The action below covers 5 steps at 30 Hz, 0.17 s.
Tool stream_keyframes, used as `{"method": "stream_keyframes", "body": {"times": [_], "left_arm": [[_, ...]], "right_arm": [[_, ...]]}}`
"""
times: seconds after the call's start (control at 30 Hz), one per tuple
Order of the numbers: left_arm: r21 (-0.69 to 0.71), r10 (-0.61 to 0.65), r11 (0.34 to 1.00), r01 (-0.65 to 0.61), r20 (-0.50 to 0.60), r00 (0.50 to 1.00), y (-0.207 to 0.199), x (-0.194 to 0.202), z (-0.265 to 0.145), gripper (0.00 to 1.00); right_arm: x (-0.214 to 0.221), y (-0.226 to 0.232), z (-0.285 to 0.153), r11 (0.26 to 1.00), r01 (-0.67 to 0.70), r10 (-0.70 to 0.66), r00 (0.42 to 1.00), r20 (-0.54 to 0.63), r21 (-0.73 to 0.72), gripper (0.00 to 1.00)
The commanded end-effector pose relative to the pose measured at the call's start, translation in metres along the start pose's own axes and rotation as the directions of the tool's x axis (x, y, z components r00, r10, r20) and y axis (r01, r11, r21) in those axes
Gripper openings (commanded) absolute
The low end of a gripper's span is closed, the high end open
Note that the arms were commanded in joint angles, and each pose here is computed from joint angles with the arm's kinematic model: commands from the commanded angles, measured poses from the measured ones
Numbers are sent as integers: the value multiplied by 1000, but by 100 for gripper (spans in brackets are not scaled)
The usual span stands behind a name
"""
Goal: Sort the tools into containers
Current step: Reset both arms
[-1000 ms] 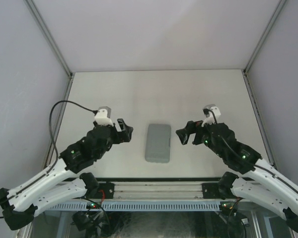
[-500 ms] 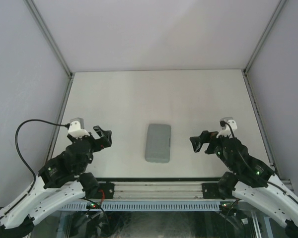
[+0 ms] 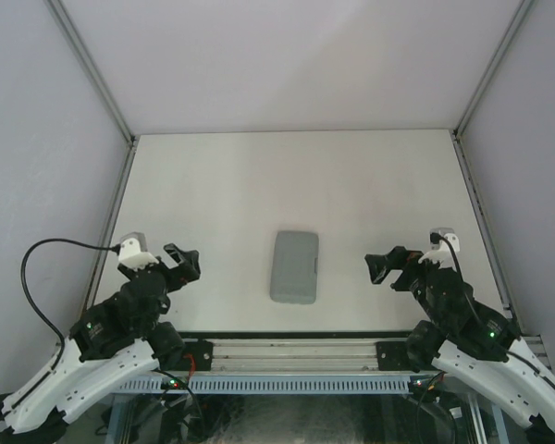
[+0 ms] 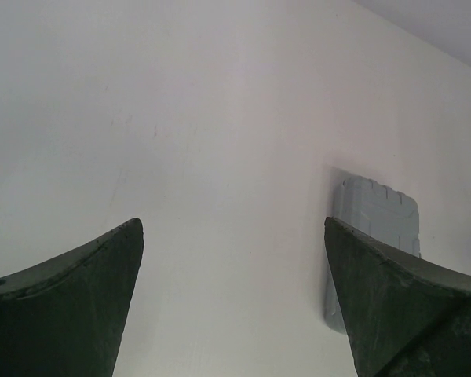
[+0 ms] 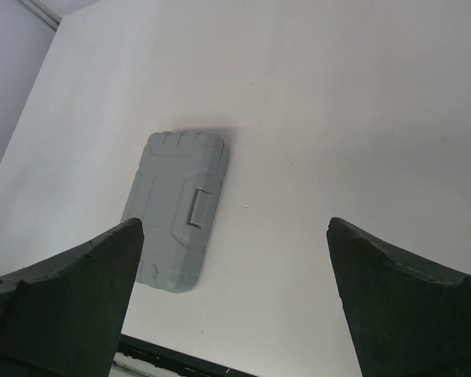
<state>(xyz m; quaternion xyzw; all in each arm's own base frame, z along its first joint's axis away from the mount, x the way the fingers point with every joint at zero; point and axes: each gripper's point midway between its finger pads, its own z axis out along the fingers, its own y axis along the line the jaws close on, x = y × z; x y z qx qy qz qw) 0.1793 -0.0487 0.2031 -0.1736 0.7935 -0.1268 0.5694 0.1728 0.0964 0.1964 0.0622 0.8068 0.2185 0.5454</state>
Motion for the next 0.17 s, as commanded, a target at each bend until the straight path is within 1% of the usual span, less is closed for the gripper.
{"method": "stream_keyframes", "body": {"times": [0.0,0.13], "left_arm": [[-31,-33,999,35,44,998,5,-6,2,100],[-50,-35,998,38,52,998,9,-6,3,100]], "right_arm": [[-5,2,3,1000,-13,12,1000,21,5,100],[-7,4,3,1000,-7,7,1000,27,-5,100]]}}
